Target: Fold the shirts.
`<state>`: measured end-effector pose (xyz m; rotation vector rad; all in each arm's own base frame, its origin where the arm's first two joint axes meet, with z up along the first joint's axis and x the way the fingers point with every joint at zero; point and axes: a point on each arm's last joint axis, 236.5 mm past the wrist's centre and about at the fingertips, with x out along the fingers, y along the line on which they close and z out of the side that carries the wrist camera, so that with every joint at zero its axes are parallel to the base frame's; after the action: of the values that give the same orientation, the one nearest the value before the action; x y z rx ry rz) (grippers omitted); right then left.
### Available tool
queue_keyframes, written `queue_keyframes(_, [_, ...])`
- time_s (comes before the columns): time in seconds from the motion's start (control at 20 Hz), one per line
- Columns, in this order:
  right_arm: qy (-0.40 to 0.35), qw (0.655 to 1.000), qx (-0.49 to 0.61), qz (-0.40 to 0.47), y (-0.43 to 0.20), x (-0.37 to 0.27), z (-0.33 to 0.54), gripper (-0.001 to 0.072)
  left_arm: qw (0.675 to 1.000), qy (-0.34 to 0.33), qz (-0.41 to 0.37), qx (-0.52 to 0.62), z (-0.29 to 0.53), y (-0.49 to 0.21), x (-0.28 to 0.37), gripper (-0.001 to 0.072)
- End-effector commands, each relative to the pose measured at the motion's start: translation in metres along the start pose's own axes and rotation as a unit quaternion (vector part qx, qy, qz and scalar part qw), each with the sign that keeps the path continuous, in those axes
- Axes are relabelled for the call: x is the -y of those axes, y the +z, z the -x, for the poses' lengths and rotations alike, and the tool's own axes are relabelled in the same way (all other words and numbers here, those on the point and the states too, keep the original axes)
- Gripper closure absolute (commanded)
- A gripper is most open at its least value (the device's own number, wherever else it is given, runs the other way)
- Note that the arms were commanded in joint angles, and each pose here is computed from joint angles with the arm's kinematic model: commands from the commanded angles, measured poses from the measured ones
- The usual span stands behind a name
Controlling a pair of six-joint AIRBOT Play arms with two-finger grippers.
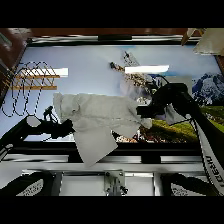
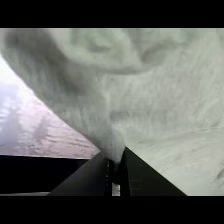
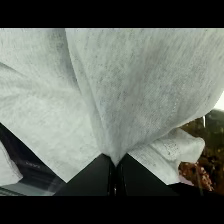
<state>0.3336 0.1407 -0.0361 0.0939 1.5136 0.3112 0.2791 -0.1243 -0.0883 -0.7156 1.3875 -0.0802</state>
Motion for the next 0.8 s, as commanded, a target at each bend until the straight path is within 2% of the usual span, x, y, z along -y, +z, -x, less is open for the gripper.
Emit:
queue_keyframes(0.0, [0.001,1.0,0.01,0.009,0.007,-0.004,0.011,0.0633,0.997,-0.035,-0.064,0.04,0.021,0.022,0.034,0.0667])
queue_keyframes(0.1, [-0.003,0.997,0.05,0.062,0.025,-0.012,0.048,0.0634,0.977,-0.078,-0.14,0.141,0.091,0.067,0.093,0.0667])
queue_keyframes(0.2, [-0.05,0.98,0.148,0.127,0.057,-0.013,0.123,0.0634,0.913,-0.135,-0.246,0.296,0.223,0.102,0.177,0.0668])
queue_keyframes(0.25, [-0.078,0.96,0.211,0.164,0.071,-0.016,0.174,0.0634,0.855,-0.155,-0.308,0.387,0.308,0.103,0.219,0.0667])
queue_keyframes(0.35, [-0.12,0.896,0.373,0.209,0.082,-0.036,0.305,0.0634,0.711,-0.166,-0.409,0.547,0.471,0.061,0.278,0.0667])
queue_keyframes(0.45, [-0.121,0.791,0.561,0.211,0.051,-0.068,0.455,0.0634,0.599,-0.177,-0.434,0.65,0.591,-0.005,0.3,0.0667])
queue_keyframes(0.5, [-0.109,0.735,0.638,0.201,0.023,-0.081,0.516,0.0634,0.559,-0.186,-0.437,0.68,0.631,-0.038,0.303,0.0667])
queue_keyframes(0.6, [-0.068,0.648,0.735,0.186,-0.044,-0.1,0.597,0.0634,0.505,-0.21,-0.426,0.721,0.686,-0.095,0.297,0.0666])
queue_keyframes(0.65, [-0.057,0.63,0.751,0.189,-0.07,-0.104,0.61,0.0634,0.484,-0.203,-0.422,0.739,0.702,-0.112,0.29,0.0666])
queue_keyframes(0.7, [-0.054,0.632,0.75,0.189,-0.087,-0.104,0.611,0.0634,0.469,-0.184,-0.417,0.757,0.712,-0.119,0.281,0.0667])
queue_keyframes(0.75, [-0.048,0.648,0.738,0.183,-0.097,-0.101,0.603,0.0634,0.47,-0.156,-0.406,0.768,0.715,-0.115,0.271,0.0666])
